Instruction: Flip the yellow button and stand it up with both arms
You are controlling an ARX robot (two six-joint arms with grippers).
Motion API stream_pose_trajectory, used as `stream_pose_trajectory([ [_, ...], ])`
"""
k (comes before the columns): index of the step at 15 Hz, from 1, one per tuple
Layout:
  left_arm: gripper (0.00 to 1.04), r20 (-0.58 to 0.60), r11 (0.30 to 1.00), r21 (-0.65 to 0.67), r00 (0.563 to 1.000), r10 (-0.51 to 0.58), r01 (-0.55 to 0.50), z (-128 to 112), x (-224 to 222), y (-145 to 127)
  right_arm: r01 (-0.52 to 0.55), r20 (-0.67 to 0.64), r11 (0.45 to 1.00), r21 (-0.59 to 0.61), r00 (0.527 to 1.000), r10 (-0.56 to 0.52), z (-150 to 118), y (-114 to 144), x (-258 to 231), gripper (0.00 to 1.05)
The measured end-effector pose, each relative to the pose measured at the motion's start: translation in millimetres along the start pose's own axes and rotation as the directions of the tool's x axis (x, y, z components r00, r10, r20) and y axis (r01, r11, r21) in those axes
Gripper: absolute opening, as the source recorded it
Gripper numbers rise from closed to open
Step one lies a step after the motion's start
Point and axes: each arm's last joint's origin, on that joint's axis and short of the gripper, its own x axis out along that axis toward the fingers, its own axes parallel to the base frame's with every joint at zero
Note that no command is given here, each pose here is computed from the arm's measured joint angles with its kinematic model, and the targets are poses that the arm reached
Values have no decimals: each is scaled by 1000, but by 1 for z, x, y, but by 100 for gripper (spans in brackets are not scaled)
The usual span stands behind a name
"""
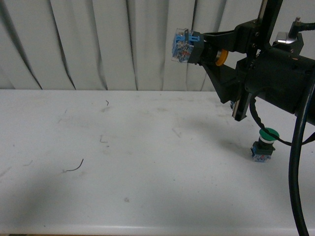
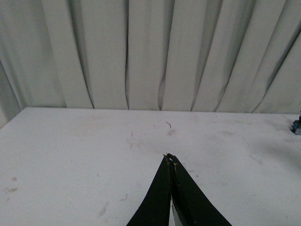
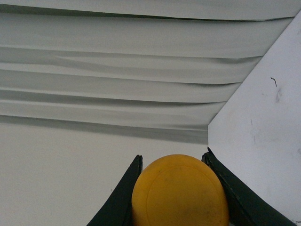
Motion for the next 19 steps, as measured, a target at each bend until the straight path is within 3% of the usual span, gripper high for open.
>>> stream_pose_trajectory([
  [9,2,20,1000,0,1000,0,0,-23,-21,0,-19,-24,999,-33,1000,18,-9,8,0,35],
  [18,2,11,1000,0,1000,-1,1,-27,-36,0,-10,-26,999,-37,1000,9,-10,6,-2,35],
  [19,14,11,1000,0,1000,-1,1,-27,-36,0,-13,-36,998,-61,999,11,-11,7,-2,35],
])
